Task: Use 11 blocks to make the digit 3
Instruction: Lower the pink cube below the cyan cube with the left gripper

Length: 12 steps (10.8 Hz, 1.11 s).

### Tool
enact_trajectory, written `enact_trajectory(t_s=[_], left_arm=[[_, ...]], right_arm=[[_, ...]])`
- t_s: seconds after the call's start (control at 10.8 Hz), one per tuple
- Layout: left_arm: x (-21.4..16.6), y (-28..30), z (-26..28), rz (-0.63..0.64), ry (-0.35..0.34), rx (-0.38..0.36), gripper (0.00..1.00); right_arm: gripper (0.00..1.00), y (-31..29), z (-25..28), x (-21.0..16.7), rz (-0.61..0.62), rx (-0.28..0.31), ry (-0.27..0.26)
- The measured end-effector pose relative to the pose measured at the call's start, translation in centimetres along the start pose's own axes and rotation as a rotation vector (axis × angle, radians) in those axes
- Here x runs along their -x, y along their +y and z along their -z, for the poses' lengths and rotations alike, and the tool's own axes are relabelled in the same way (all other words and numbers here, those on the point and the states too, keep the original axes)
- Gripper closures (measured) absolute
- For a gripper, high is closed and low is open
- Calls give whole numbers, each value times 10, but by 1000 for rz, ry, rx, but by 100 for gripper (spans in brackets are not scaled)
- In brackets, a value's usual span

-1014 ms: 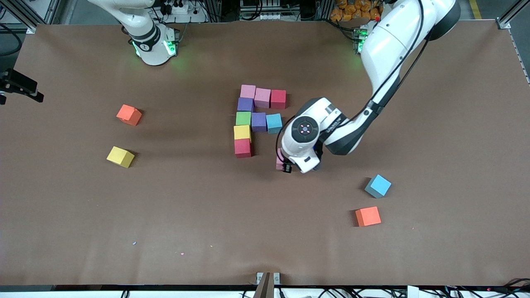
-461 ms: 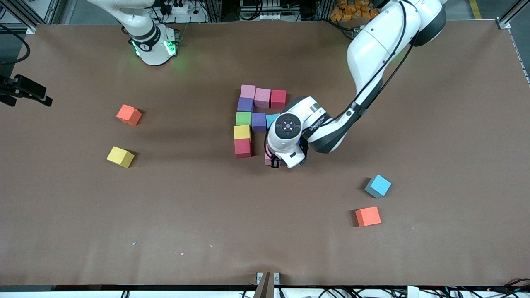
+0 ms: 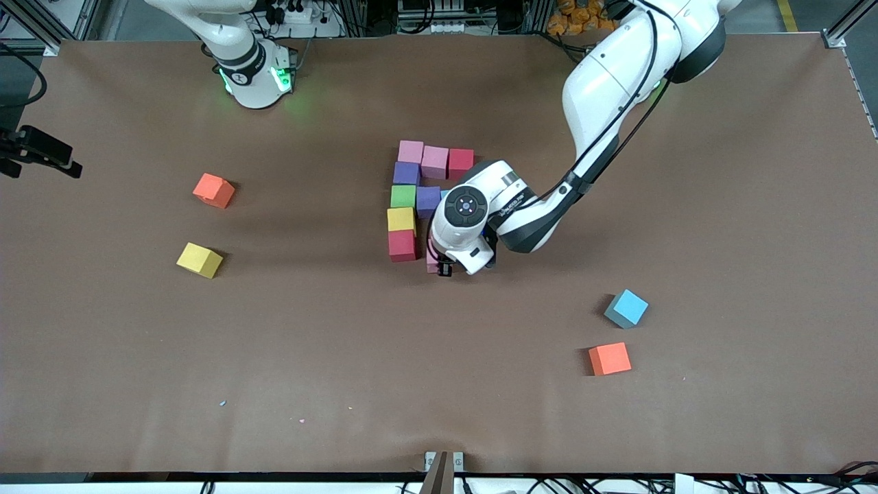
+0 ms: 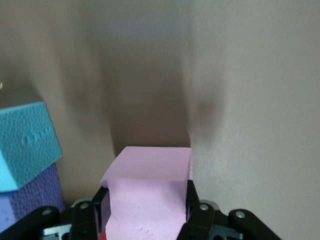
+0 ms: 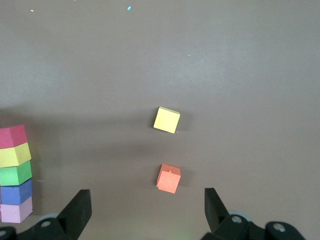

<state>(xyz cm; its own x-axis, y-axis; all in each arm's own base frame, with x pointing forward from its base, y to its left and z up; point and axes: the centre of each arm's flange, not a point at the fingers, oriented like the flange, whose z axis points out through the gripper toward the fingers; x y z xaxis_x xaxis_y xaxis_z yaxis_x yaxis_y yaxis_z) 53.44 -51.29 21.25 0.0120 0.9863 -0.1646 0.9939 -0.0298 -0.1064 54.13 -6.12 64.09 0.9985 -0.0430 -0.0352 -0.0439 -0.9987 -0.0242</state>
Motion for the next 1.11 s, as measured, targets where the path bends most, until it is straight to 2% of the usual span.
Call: enact_trajectory(t_s=[1.11], left_arm=[[21,-20,-12,-25,6,-15,41]], right_arm=[[0,-13,-9,-7,35,-1,-11]])
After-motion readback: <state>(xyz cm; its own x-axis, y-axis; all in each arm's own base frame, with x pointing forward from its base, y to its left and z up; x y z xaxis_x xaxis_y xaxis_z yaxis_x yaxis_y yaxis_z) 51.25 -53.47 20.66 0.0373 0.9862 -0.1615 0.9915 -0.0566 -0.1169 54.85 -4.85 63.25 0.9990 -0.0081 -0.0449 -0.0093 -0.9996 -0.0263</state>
